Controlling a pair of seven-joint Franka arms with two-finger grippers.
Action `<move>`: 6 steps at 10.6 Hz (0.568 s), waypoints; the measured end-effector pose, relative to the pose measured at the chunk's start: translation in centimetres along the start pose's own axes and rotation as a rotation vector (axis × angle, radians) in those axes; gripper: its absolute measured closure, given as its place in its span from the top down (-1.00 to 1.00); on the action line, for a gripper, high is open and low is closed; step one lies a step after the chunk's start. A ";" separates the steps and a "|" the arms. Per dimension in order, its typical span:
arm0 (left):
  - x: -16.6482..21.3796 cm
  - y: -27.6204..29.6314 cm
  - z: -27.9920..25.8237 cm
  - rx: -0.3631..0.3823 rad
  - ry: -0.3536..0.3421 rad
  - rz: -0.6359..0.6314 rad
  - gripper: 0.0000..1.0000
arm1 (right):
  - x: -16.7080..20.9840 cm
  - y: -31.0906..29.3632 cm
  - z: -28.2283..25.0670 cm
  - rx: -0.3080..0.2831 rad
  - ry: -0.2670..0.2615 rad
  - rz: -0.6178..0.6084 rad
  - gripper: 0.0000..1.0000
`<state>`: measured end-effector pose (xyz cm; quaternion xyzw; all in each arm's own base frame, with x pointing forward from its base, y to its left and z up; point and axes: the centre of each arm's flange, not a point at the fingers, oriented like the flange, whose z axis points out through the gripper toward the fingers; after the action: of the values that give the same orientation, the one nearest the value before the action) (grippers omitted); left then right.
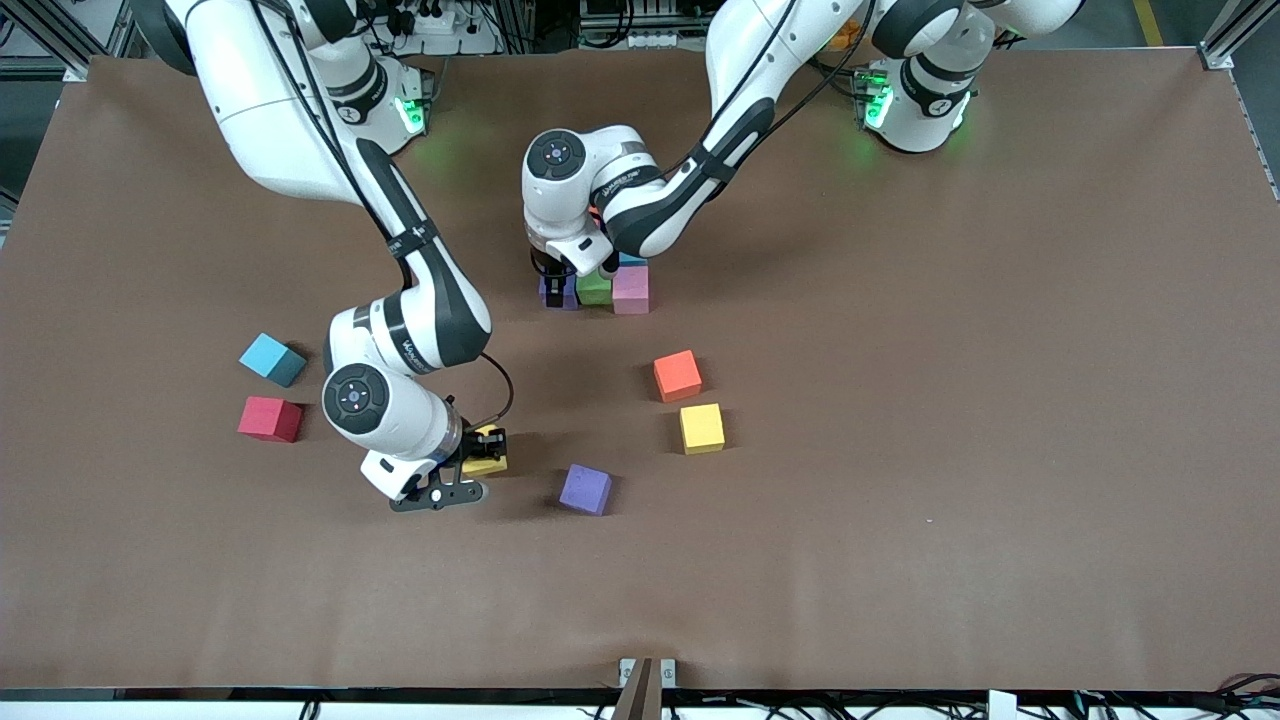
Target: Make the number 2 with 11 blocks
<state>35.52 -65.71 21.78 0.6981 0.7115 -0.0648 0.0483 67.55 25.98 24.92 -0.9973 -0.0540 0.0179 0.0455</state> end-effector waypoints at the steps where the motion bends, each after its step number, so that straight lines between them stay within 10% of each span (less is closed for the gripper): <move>1: -0.1 0.0 -0.5 0.000 0.002 0.001 0.59 | -0.2 -0.3 0.1 -0.001 -0.007 0.011 0.00; 6: 0.7 1.7 -10.2 0.111 -0.016 0.094 0.59 | -4.0 1.4 -3.7 -0.002 -0.041 0.014 0.00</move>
<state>37.43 -63.37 31.71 0.7317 0.6728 -0.1076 0.0182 63.92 23.86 28.64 -0.9972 -0.0482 0.0384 0.0431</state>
